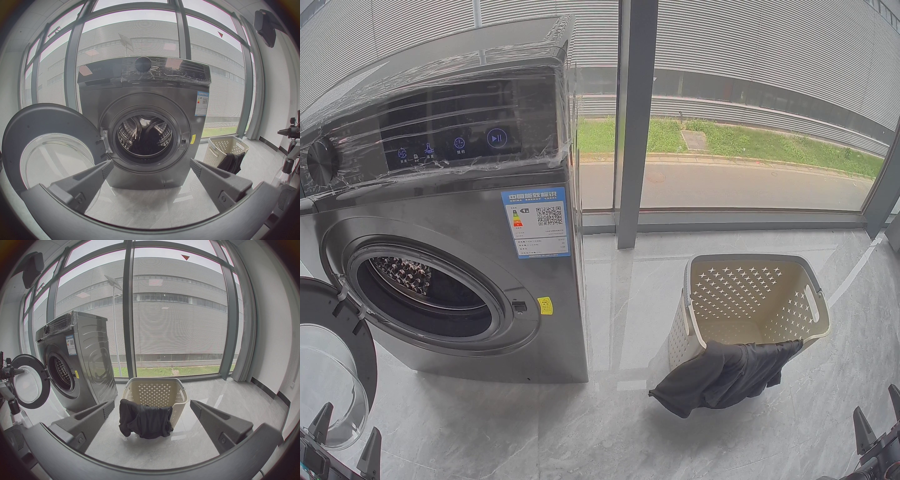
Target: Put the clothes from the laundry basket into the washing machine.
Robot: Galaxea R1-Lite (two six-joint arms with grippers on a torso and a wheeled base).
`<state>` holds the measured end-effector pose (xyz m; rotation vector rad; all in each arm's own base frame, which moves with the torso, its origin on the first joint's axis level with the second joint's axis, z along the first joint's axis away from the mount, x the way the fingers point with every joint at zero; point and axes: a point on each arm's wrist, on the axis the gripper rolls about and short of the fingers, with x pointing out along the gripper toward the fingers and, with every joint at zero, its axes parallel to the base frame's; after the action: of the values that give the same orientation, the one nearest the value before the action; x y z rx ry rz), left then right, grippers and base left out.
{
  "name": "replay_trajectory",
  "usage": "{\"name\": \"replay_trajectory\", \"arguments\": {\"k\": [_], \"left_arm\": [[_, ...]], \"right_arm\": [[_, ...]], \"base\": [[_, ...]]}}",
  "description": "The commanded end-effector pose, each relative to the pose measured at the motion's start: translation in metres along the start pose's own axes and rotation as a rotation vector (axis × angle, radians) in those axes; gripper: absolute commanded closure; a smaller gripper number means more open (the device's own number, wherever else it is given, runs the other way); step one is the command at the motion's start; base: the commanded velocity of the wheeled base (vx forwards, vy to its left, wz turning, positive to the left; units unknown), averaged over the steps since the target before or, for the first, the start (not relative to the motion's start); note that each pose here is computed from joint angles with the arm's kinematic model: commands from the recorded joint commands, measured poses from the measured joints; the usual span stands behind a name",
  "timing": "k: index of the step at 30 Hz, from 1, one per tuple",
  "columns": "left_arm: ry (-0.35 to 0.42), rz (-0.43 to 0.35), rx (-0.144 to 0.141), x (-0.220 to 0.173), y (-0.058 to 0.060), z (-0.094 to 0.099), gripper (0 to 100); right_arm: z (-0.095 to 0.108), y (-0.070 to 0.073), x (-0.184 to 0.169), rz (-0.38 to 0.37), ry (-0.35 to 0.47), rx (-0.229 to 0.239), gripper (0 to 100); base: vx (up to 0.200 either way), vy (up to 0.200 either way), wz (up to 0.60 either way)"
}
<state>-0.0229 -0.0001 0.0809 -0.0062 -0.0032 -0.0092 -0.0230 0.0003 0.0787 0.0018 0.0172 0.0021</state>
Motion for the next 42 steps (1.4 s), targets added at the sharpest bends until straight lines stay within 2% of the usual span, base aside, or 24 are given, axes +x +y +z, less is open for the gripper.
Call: {"name": "replay_trajectory", "arguments": {"k": [1,3,15,24,33,42], "left_arm": [[0.005,0.002,0.000,0.0003,0.0000,-0.0052,0],[0.002,0.003,-0.002,0.0002,0.0000,-0.0050,0],[0.005,0.003,0.002,0.0003,0.0000,-0.0052,0],[0.005,0.003,0.002,0.0003,0.0000,-0.0052,0],[0.005,0.003,0.000,0.0003,0.0000,-0.0052,0],[0.005,0.002,0.002,0.0003,0.0000,-0.0052,0]], "right_arm": [[-0.0029,0.0000,0.0005,0.001,0.007,0.000,0],[-0.0029,0.0000,0.0005,0.001,0.007,0.000,0],[-0.0029,0.0000,0.0005,-0.001,0.007,0.000,0],[-0.0029,0.0000,0.0005,0.001,0.007,0.000,0],[-0.0029,0.0000,0.0005,0.001,0.007,0.000,0],[-0.0029,0.0000,0.0005,-0.001,0.007,0.000,0]], "base": [[0.000,0.000,0.00],[0.000,0.000,0.00],[0.000,-0.200,0.00],[0.000,0.000,0.00],[0.000,-0.200,0.00],[0.000,0.000,0.00]]}}
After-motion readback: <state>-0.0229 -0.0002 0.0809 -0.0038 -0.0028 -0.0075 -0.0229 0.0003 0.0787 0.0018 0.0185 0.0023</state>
